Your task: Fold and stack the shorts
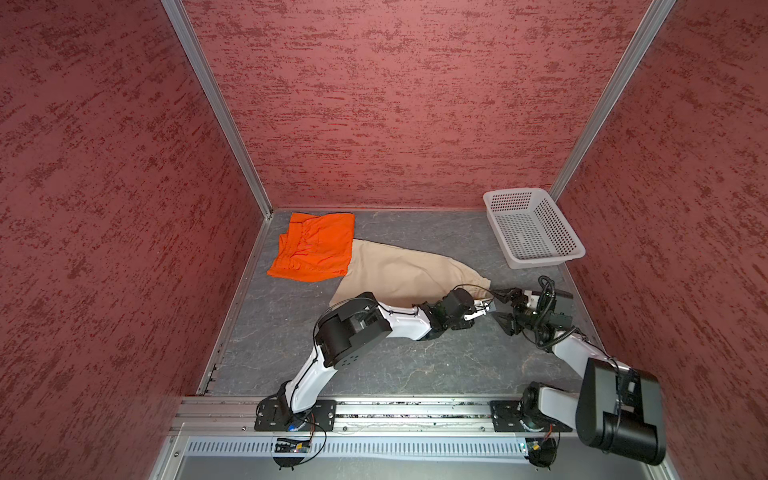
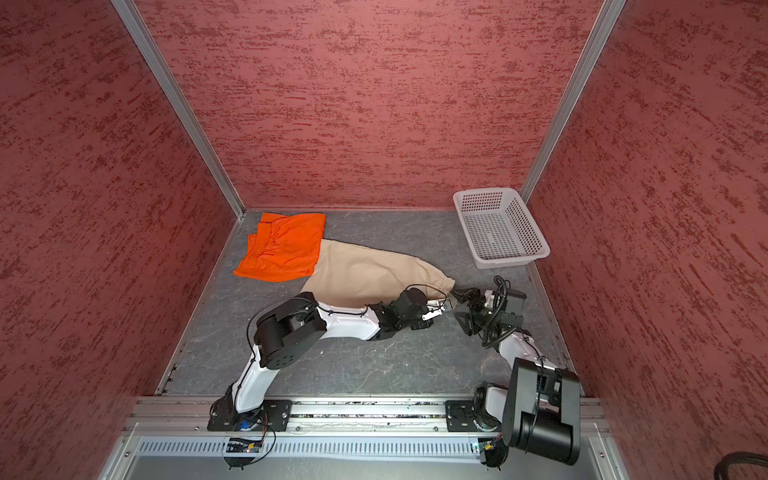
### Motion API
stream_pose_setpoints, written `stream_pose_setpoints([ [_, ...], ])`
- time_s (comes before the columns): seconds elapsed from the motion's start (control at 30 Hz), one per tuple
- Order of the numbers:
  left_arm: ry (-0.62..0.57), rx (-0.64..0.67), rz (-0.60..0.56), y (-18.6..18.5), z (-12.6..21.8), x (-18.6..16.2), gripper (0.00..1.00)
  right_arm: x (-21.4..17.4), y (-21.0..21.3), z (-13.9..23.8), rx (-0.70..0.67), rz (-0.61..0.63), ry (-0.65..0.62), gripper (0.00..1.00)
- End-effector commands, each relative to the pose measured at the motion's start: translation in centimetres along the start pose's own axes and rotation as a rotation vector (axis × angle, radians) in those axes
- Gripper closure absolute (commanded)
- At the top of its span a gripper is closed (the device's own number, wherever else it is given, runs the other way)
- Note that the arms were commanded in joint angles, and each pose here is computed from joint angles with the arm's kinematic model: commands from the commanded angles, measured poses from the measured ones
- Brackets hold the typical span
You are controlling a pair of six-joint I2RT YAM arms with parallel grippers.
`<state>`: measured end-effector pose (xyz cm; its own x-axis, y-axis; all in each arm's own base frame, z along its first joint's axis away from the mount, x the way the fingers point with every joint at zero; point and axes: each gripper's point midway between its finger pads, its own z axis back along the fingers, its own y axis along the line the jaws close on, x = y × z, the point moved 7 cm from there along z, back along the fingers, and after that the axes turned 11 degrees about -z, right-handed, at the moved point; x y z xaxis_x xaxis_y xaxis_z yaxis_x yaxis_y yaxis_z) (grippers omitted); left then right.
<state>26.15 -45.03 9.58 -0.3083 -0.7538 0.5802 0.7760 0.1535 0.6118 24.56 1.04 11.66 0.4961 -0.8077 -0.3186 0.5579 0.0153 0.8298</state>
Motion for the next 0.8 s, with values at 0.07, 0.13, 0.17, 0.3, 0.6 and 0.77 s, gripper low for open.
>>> stream_pose_setpoints([
  [0.07, -0.004, 0.018, -0.004, -0.2, -0.6, -0.5, 1.0, -0.6, 0.5, -0.9, 0.028, -0.014, 0.032, 0.11],
  [0.13, -0.011, 0.011, -0.01, -0.4, -0.6, -0.3, 1.0, -0.7, 0.8, -1.3, 0.047, -0.01, 0.046, 0.11],
  [0.17, -0.015, 0.005, -0.012, -0.5, -0.6, -0.3, 1.0, -0.6, 1.0, -1.5, 0.051, -0.007, 0.047, 0.11],
  [0.3, -0.068, -0.07, -0.045, -1.6, 0.0, 0.1, 1.0, 0.4, 1.0, -2.5, 0.033, 0.009, 0.048, 0.11],
  [0.6, -0.14, -0.288, -0.129, -4.7, 1.4, 0.4, 0.71, 2.3, 0.3, -4.8, 0.037, 0.017, 0.08, 0.19],
  [0.77, -0.175, -0.251, -0.037, -2.9, 2.5, 1.6, 0.55, 2.5, 0.0, -5.0, 0.026, 0.029, 0.08, 0.23],
])
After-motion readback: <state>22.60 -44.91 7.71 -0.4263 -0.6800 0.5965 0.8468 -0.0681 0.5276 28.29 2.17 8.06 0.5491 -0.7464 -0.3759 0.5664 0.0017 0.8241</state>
